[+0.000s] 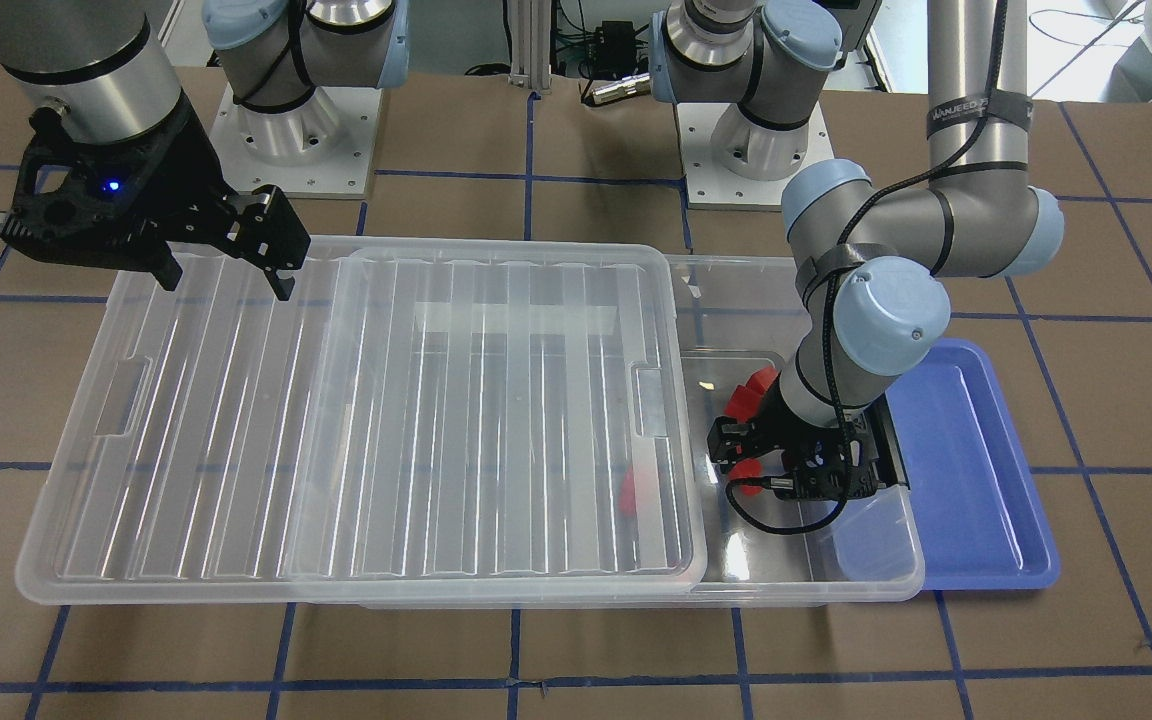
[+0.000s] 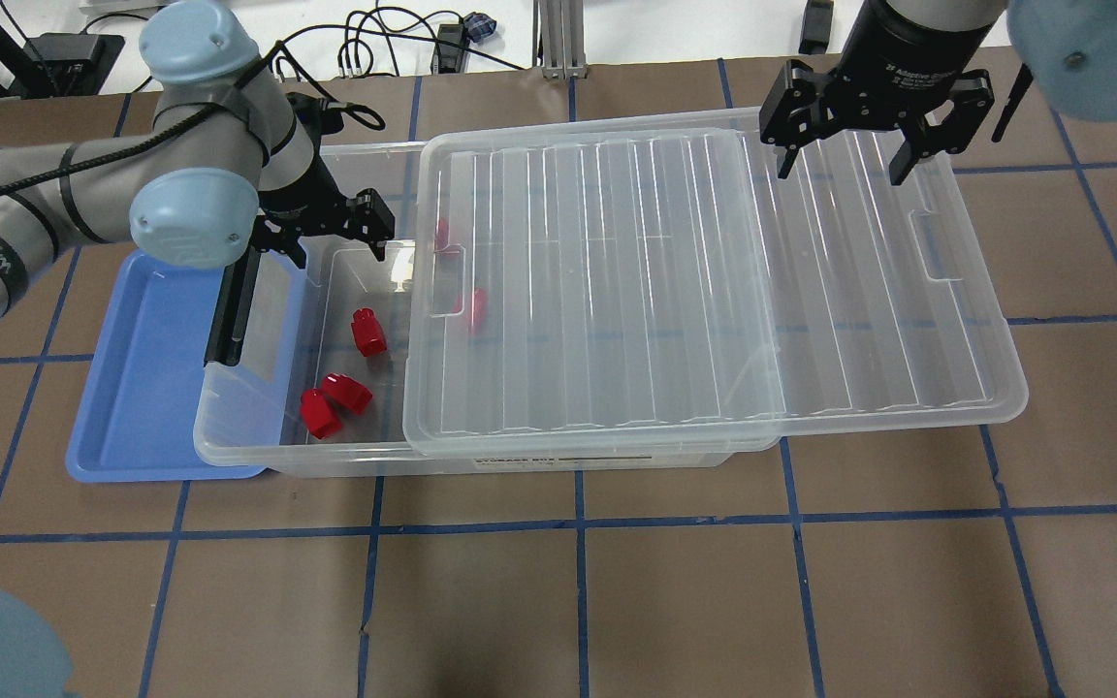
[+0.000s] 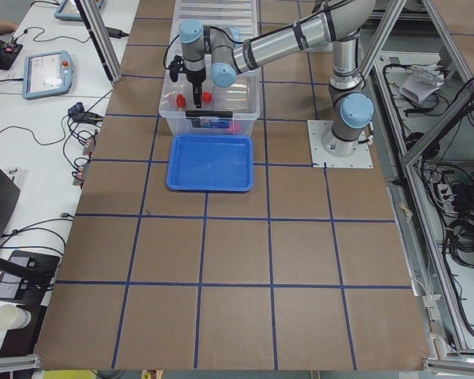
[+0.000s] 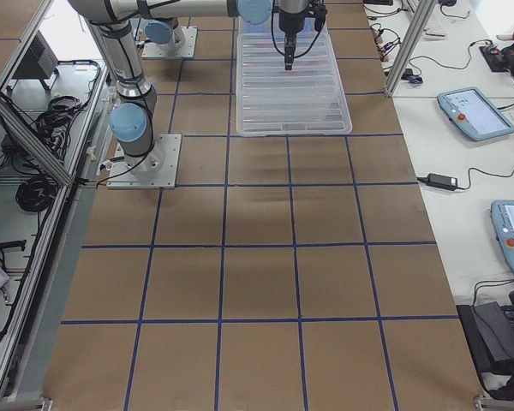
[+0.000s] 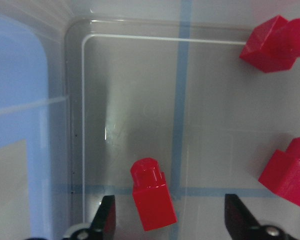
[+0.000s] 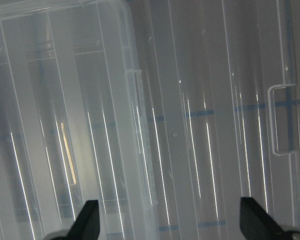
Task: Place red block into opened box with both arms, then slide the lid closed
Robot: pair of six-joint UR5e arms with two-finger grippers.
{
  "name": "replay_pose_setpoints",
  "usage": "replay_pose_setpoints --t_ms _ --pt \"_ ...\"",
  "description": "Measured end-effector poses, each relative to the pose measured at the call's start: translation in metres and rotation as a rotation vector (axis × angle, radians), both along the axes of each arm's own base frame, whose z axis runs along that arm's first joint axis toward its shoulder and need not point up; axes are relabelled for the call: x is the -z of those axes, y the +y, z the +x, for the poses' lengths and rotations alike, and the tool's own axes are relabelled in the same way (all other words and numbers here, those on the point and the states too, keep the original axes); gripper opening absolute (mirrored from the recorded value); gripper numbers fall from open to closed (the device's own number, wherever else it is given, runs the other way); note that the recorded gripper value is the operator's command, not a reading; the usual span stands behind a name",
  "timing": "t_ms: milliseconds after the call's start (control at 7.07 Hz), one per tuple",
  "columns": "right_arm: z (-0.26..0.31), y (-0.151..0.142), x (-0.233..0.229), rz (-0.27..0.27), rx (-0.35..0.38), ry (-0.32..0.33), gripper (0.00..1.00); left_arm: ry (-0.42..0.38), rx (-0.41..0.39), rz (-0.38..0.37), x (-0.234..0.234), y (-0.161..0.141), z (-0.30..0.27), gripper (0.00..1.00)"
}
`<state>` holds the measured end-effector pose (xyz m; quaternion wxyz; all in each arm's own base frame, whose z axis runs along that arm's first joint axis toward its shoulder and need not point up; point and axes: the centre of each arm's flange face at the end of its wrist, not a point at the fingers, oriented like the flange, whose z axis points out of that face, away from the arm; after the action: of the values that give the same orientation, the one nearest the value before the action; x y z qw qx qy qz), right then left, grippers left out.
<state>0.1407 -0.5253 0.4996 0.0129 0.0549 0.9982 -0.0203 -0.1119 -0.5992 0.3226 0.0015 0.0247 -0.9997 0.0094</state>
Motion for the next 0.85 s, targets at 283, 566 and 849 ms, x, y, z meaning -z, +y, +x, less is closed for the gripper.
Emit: replay_pose_setpoints --t_ms 283,566,849 --pt "0.000 0.000 0.001 0.002 0.000 0.000 1.00 -0.008 0.007 -0.005 -0.062 0.009 -0.006 1.00" --pt "0.000 0.000 0.002 0.003 -0.001 0.000 1.00 -0.004 0.055 -0.018 -0.110 0.036 -0.035 1.00" --pt "-0.005 -0.003 0.003 0.005 0.005 0.000 1.00 -0.004 0.082 -0.019 -0.156 0.058 -0.047 1.00"
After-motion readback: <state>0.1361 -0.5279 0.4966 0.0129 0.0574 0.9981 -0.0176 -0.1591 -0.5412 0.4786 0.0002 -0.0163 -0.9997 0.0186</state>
